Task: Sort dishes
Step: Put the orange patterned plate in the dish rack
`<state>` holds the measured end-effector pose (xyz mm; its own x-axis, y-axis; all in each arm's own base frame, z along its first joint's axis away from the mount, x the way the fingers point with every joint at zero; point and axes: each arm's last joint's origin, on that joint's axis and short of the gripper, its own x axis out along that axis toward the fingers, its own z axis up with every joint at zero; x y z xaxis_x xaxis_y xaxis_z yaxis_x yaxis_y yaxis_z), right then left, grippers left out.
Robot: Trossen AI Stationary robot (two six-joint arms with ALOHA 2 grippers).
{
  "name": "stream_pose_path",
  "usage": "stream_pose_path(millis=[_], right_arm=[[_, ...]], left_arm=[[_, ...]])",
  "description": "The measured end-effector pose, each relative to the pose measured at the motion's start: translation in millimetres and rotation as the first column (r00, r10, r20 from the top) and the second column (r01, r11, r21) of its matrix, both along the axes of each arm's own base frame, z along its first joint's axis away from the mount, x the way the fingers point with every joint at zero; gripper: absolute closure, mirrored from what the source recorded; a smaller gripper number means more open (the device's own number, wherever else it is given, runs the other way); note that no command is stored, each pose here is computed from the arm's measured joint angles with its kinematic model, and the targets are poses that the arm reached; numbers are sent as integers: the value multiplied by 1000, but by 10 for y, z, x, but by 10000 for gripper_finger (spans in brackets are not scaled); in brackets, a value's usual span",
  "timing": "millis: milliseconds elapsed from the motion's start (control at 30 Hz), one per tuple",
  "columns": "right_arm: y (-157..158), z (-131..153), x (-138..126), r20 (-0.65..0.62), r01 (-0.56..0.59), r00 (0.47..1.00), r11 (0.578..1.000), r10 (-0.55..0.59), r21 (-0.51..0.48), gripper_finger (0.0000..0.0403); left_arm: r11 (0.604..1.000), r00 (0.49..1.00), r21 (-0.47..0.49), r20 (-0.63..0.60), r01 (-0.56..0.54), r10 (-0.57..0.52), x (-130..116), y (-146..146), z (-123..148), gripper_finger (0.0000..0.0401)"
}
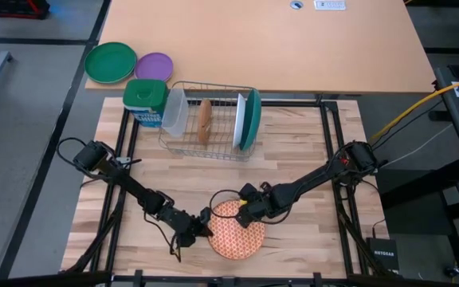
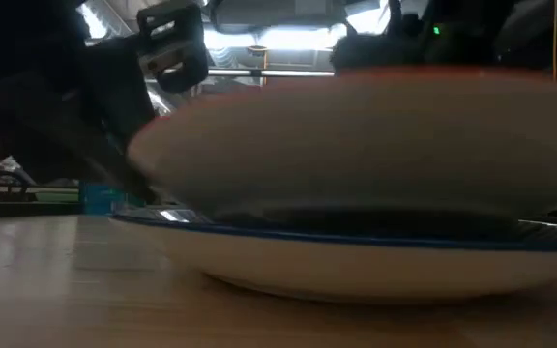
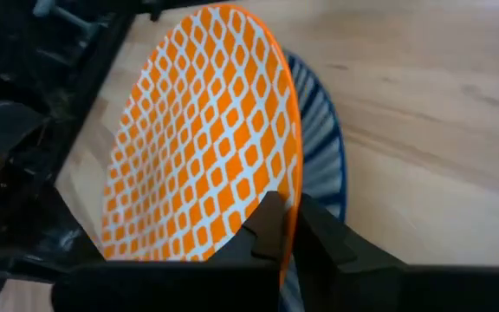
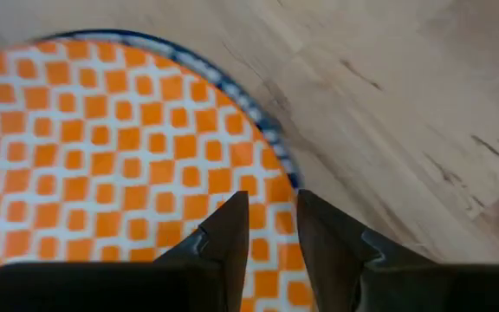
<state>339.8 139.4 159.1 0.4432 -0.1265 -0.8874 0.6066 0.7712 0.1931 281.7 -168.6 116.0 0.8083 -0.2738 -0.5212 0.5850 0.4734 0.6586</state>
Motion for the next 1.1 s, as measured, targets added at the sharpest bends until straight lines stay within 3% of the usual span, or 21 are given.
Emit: stream_pose_path(millis=[200,567,900,1100], right_arm=[[13,120,36,-7,-22,1000,999,22,-34,300],[36,440,110,-40,-100,995,988,96,-121,300],[167,914,-64,-194,-180,972,947,131,-264,299],[268,1396,-226,-232,-225,962,900,144,-373,299]], left_arm=[[991,996,-113,43,-74,79,28,-22,66,398],[964,988,-227,40,-136,149,40,-30,114,400],[893,960,-387,59,-232,275,42,-6,318,401],[819,939,-503,41,-276,342,21,18,478,401]])
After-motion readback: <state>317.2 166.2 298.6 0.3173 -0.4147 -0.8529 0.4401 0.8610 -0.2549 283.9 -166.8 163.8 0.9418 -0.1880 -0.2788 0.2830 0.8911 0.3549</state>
